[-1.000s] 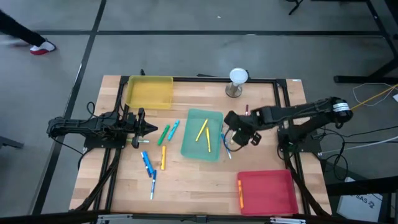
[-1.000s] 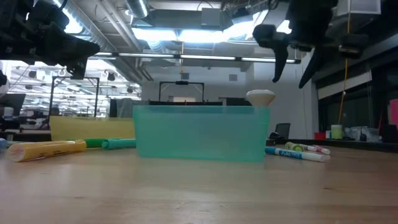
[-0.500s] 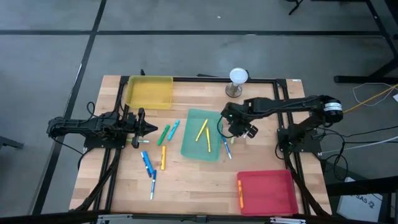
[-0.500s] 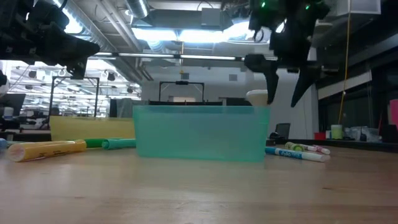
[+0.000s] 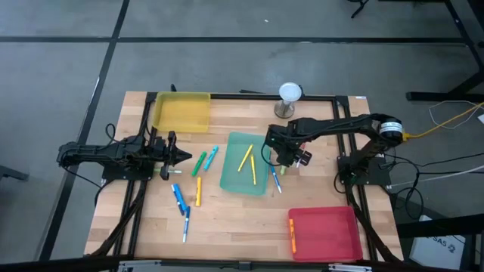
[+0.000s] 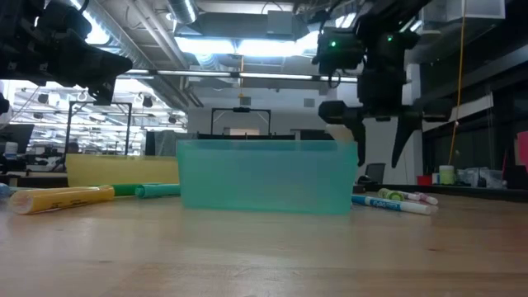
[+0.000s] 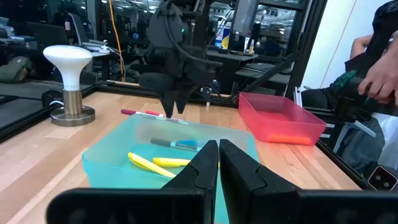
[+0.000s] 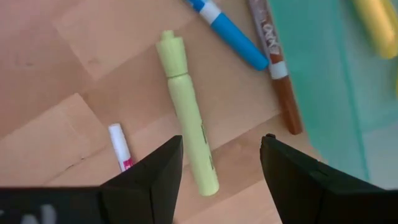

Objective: Pick & Place Markers
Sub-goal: Put the light green highlighter pen into the pink bin

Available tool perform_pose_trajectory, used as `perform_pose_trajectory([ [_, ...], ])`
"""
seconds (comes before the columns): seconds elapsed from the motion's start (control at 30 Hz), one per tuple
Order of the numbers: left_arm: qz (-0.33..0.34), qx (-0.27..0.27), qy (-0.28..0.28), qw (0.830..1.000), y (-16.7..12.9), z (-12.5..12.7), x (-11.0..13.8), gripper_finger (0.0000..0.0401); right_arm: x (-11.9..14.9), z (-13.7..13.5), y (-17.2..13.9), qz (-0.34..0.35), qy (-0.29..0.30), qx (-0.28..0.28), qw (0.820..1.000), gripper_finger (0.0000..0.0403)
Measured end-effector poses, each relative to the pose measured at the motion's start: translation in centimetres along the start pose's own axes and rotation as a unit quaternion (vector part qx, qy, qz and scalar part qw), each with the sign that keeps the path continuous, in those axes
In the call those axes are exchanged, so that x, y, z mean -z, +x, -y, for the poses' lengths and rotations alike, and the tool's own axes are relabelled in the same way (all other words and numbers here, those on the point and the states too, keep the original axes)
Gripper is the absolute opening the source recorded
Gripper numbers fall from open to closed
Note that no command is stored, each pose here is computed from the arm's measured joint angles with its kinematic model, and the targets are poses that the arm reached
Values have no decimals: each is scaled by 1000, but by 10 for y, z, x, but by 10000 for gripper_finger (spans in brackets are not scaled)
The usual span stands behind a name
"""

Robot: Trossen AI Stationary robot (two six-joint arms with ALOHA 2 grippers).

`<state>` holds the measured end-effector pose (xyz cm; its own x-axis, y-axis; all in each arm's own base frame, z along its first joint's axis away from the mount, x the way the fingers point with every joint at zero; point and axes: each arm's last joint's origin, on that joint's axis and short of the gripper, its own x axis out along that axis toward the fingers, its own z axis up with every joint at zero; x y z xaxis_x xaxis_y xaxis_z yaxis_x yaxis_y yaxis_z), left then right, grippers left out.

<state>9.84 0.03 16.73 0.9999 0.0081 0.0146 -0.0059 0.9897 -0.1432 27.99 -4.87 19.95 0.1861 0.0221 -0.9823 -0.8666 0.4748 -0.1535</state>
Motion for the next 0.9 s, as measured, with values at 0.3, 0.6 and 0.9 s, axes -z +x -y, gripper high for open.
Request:
perform_pose_trajectory([
  [0.3, 0, 0, 0, 1000, 0, 0, 0, 13, 7, 4, 18, -7, 3, -17, 1000, 209],
  [0.6, 0, 0, 0, 1000, 0, 0, 0, 8, 12, -10, 34, -14, -18, -24, 999, 209],
  [0.9, 0, 0, 0, 1000, 0, 0, 0, 13, 16, -20, 48, -11, -63, -19, 998, 209],
])
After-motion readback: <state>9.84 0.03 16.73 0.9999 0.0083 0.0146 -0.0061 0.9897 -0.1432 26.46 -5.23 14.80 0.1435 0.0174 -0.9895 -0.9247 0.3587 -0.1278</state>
